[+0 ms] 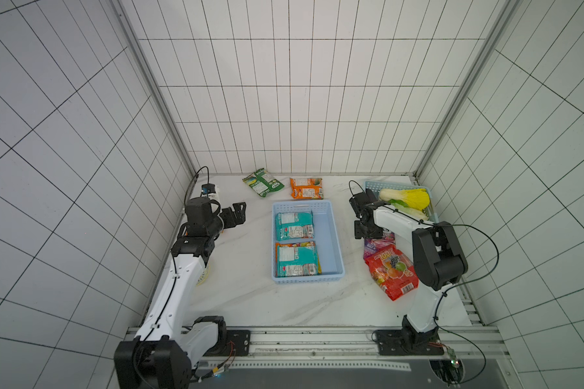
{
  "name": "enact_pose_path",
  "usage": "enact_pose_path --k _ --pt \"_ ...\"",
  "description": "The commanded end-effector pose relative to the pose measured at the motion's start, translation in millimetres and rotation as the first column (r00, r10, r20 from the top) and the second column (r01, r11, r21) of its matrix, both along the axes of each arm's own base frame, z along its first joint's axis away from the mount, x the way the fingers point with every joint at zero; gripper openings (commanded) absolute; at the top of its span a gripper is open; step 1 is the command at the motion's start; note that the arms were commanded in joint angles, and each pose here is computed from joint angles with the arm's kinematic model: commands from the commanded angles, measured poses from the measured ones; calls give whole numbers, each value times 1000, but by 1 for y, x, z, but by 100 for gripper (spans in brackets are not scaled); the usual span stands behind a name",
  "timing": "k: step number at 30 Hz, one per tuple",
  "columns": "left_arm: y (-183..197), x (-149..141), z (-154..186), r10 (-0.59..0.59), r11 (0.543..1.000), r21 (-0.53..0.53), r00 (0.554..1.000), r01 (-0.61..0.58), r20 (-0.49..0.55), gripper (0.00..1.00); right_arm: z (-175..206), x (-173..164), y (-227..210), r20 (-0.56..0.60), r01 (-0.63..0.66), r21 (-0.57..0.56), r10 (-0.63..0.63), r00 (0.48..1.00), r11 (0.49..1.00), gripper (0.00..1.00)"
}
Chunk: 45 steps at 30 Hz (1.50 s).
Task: Put the candies in the basket
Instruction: Pick up the candy at the center of the board.
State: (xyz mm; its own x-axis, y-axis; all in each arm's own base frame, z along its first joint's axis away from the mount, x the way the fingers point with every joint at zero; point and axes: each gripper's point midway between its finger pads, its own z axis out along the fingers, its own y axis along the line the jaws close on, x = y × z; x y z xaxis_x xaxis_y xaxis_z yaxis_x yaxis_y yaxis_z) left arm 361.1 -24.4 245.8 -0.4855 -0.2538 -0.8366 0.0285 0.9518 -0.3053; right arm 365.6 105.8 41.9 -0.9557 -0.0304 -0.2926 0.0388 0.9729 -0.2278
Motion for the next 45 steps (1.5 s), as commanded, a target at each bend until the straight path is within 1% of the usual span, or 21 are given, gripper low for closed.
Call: enact_pose_path --k 1,3,5,7,9,11,13,18,22,26,30,35,38,41,45 --pt "-2 1 13 -9 1000 17 999 8 39 98 -17 -8 -8 -28 17 -23 -18 999 1000 55" --pt "-1 2 11 -7 1000 12 1000 6 29 98 -19 -8 -10 -36 8 -40 -9 999 999 51" --pt "1 3 13 1 1000 14 1000 -2 28 98 -17 -10 -9 -38 9 -27 -10 999 1000 45" --pt "-1 3 13 -5 1000 13 999 4 36 98 -17 -11 -7 -32 -1 -17 1 999 1000 34" --pt "-3 3 10 -16 1000 8 999 15 32 98 -16 -9 -9 -34 -17 -36 15 999 999 22" --pt "-2 3 9 -9 1000 4 1000 9 20 98 -7 -8 -11 -30 -21 -50 19 999 999 10" --pt "-2 4 12 -6 1000 4 1000 6 26 98 3 -8 -10 -10 -26 -38 26 1000 999 1" --pt "-4 3 10 -18 1000 0 1000 18 25 98 25 -7 -12 24 -31 -35 32 999 999 0" --pt "-4 4 11 -16 1000 6 999 16 33 98 48 -11 -4 46 -39 28 38 998 999 0" --pt "-6 2 8 -27 1000 -4 999 27 23 98 69 -15 2 29 -65 65 63 998 996 0" --pt "-5 3 9 -23 1000 -2 999 23 33 98 91 -22 15 50 -101 150 95 994 983 0" --pt "-2 3 10 -14 1000 -3 1000 14 25 98 124 -30 17 87 -150 175 136 987 973 0" --pt "-3 3 8 -20 1000 -2 999 20 31 98 145 -33 23 124 -204 195 182 975 959 0" --pt "-2 3 8 -16 1000 -4 1000 16 22 98 164 -36 27 138 -266 197 242 960 943 0" --pt "-2 3 9 -14 1000 -7 999 15 33 98 185 -38 39 165 -353 220 322 932 909 0"
